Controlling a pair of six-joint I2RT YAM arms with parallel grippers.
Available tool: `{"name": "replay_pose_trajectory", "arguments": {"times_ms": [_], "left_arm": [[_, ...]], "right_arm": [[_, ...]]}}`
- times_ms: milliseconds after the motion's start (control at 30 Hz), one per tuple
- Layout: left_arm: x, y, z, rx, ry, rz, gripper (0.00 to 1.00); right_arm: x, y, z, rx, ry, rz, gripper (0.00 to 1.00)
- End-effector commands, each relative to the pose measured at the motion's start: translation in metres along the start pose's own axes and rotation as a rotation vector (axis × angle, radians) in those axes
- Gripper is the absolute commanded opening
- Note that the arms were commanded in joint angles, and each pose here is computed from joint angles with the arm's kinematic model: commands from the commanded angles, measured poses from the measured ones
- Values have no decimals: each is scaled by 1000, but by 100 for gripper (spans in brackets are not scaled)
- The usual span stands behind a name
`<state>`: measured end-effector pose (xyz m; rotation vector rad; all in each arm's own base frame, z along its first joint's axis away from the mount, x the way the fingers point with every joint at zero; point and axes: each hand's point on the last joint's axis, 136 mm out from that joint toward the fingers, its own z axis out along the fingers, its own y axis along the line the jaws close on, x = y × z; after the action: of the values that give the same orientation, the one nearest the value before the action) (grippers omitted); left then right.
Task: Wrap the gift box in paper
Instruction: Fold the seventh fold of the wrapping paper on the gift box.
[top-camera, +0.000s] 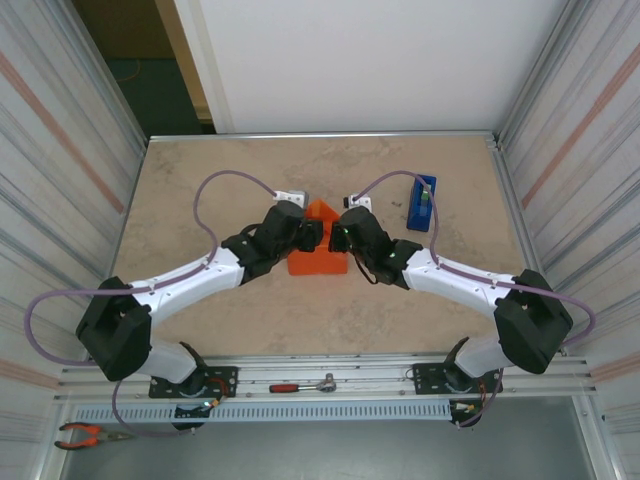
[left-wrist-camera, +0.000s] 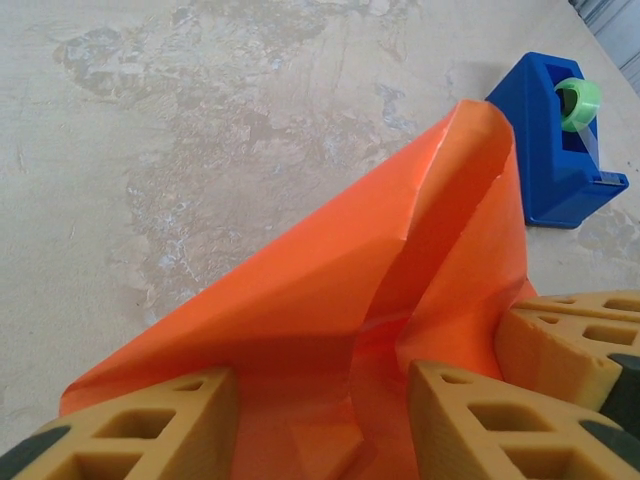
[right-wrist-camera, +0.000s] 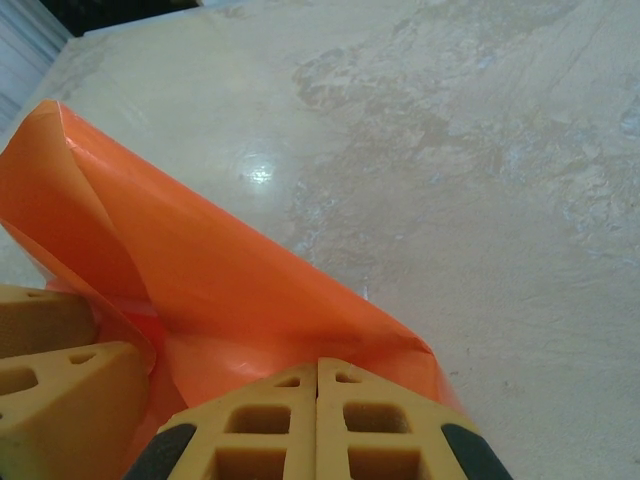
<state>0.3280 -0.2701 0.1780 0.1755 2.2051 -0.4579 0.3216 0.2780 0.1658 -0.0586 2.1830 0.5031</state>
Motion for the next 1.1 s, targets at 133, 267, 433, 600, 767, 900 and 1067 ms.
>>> {"name": "replay_pose_trajectory", "arguments": {"times_ms": [133,267,433,600,767,900,1067], "left_arm": [[36,19,15,-135,82,93,49],[45,22,16,-207,84,181,48],[56,28,21,-285,98,268,48],[66,33,23,-326,106,296,48],[70,36,22,-340,106,297,48],[73,38,21,-345,107,294,48],[76,39,23,-347,114,293,48]], "right_arm": [[126,-28,-3,54,433,-61,0],[125,-28,-4,50,434,-60,0],[122,-25,-8,34,430,-58,0],[104,-18,-16,-2,398,-25,0],[51,-15,-32,-77,293,94,0],[2,-23,-48,-126,204,188,0],[-22,-42,-40,-176,218,305,0]]}}
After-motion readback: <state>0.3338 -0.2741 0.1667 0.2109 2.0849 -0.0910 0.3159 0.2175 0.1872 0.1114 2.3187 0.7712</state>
